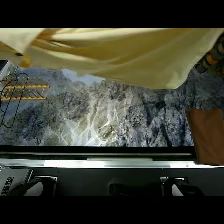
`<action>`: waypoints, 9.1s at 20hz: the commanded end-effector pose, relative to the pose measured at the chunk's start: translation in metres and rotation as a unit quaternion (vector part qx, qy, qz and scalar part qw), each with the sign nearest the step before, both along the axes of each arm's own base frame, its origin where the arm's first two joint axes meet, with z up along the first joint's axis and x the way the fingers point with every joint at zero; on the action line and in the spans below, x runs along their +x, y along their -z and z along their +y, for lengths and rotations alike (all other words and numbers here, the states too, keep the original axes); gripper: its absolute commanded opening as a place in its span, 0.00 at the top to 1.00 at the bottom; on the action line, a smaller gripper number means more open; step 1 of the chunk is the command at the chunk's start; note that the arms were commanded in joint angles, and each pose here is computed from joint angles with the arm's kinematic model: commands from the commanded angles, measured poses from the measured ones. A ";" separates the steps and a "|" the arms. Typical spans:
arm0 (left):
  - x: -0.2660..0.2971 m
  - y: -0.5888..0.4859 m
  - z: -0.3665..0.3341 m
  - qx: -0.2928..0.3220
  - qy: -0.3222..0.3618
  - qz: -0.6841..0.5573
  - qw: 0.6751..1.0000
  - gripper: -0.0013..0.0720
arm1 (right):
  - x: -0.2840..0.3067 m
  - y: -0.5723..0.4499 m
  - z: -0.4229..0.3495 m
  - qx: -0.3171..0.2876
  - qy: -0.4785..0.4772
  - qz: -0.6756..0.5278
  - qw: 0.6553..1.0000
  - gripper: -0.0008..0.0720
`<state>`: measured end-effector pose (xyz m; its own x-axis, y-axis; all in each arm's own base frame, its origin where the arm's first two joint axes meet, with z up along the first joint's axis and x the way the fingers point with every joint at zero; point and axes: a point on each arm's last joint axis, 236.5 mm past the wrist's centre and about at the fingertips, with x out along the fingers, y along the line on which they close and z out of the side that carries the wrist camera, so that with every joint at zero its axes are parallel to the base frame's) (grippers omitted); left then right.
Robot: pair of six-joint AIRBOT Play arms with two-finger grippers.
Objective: Fold the clothes and pants, and hang the long-sleeved shirts on hangers.
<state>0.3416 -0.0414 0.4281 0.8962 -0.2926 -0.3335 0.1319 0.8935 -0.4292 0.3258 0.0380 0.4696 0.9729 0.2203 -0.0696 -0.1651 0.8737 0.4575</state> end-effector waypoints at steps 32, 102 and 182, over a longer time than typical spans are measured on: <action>0.190 0.476 -0.027 -0.121 0.023 0.435 0.892 0.57 | 0.264 0.478 -0.028 0.291 0.022 0.458 0.840 0.47; -0.040 0.484 0.008 -0.153 0.074 0.514 0.841 0.53 | 0.022 0.589 -0.061 0.101 -0.190 0.667 0.714 0.95; 0.219 0.457 0.006 0.034 0.064 0.308 0.948 0.96 | 0.233 0.463 -0.148 0.124 0.023 0.372 0.920 0.95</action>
